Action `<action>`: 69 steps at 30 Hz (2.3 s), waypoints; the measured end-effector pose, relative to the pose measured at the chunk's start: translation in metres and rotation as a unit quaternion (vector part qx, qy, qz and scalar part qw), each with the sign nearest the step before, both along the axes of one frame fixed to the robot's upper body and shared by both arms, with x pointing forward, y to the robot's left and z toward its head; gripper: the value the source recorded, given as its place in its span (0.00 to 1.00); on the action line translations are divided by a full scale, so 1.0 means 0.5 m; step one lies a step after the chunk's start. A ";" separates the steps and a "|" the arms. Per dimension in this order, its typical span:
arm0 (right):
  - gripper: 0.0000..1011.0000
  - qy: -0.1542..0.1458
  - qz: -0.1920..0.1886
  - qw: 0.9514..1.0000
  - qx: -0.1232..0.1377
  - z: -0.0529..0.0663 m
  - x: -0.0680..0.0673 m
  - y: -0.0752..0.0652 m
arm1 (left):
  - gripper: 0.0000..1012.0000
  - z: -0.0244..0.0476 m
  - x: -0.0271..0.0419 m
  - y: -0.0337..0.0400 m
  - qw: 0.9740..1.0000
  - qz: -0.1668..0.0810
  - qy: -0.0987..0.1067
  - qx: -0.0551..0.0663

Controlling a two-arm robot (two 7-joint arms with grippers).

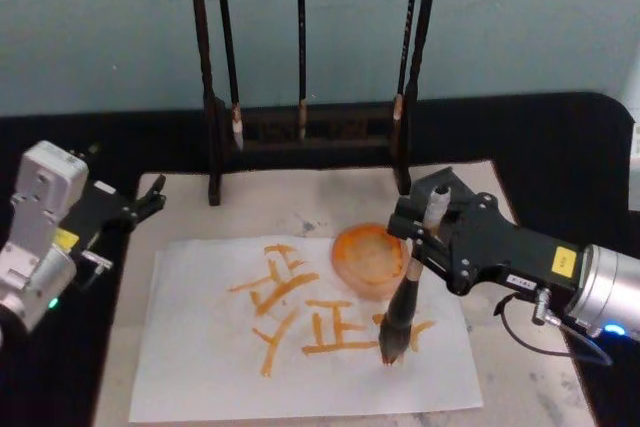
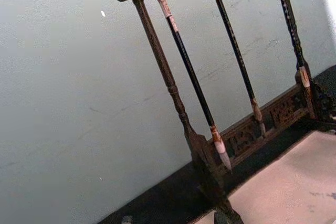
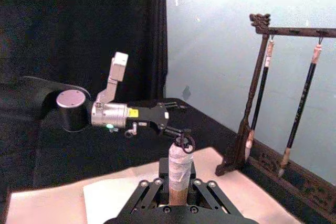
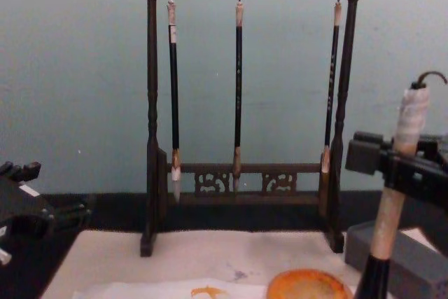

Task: Pick up the brush from the inkstone, write on the paper, then place the brush back to its original position.

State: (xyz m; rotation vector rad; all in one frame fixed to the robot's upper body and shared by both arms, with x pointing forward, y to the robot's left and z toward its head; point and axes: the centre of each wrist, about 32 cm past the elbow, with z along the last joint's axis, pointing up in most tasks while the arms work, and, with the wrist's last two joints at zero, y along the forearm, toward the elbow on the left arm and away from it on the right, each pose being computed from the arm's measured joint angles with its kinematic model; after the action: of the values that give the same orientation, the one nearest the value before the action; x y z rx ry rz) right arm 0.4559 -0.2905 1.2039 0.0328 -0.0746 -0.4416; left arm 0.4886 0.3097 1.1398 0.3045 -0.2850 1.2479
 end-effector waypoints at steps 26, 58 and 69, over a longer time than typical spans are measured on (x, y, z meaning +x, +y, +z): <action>0.17 -0.001 -0.030 0.999 -0.012 -0.004 -0.013 -0.025 | 1.00 0.000 0.000 0.000 1.000 0.000 0.000 0.000; 0.17 -0.010 -0.069 0.997 -0.024 0.003 -0.032 -0.068 | 1.00 0.000 0.000 0.000 1.000 0.000 0.000 0.000; 0.17 -0.015 -0.077 0.997 -0.023 0.008 -0.039 -0.074 | 1.00 0.000 0.000 0.000 1.000 0.000 0.000 0.000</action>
State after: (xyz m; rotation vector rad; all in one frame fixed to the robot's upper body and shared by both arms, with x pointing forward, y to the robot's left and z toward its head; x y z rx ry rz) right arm 0.4362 -0.3273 1.2078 -0.0123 -0.1176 -0.5934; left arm 0.4886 0.3097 1.1398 0.3045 -0.2850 1.2480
